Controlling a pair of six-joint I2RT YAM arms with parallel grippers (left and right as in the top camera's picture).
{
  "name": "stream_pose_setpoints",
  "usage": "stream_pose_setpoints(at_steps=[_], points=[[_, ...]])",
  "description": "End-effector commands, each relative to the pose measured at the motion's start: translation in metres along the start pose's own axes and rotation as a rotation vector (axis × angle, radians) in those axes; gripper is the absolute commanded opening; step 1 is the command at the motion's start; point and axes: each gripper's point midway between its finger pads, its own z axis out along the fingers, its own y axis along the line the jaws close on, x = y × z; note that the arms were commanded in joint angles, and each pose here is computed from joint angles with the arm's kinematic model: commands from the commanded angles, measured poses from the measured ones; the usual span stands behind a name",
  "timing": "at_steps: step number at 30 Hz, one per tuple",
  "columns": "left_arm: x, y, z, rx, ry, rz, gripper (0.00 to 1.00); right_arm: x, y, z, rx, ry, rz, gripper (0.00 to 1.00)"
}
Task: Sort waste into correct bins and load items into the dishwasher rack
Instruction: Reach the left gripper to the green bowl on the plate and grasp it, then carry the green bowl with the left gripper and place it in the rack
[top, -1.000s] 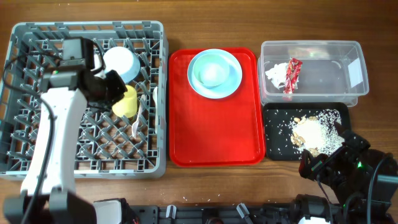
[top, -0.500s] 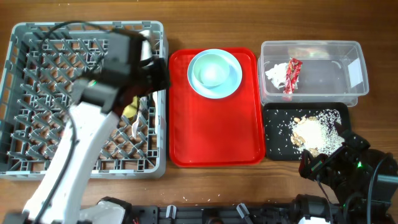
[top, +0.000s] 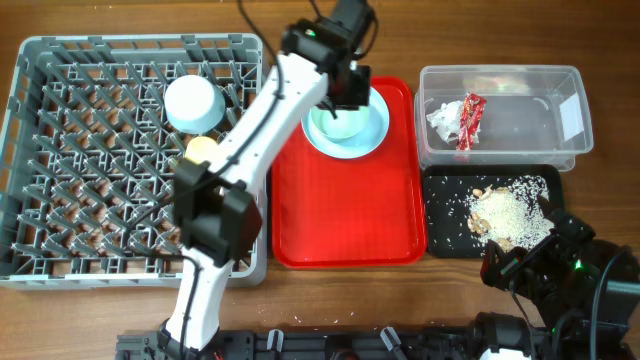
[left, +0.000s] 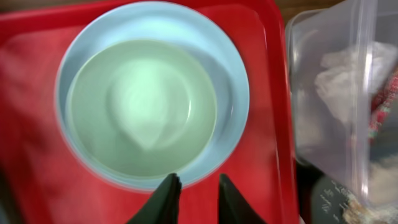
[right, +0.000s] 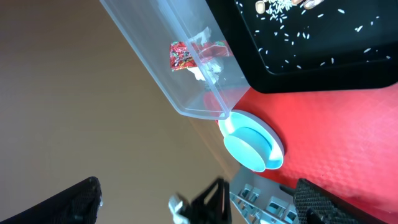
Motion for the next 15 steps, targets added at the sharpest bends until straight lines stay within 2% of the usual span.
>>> stream_pose_setpoints(at_steps=[1,6,14,15], points=[[-0.01,-0.006,0.033,-0.119,-0.074,0.078,0.25,0.002,0.002,-0.003,-0.007,0.008,0.054,1.0],[-0.01,-0.014,0.066,-0.172,-0.1,0.113,0.23,0.001,0.001,-0.003,-0.005,0.006,0.054,1.0],[0.001,0.007,0.108,-0.256,-0.051,0.116,0.2,0.001,0.0,-0.003,-0.002,0.005,0.055,1.0],[0.004,0.008,0.111,-0.261,-0.041,0.118,0.17,0.001,0.0,-0.003,-0.002,0.005,0.055,0.99]])
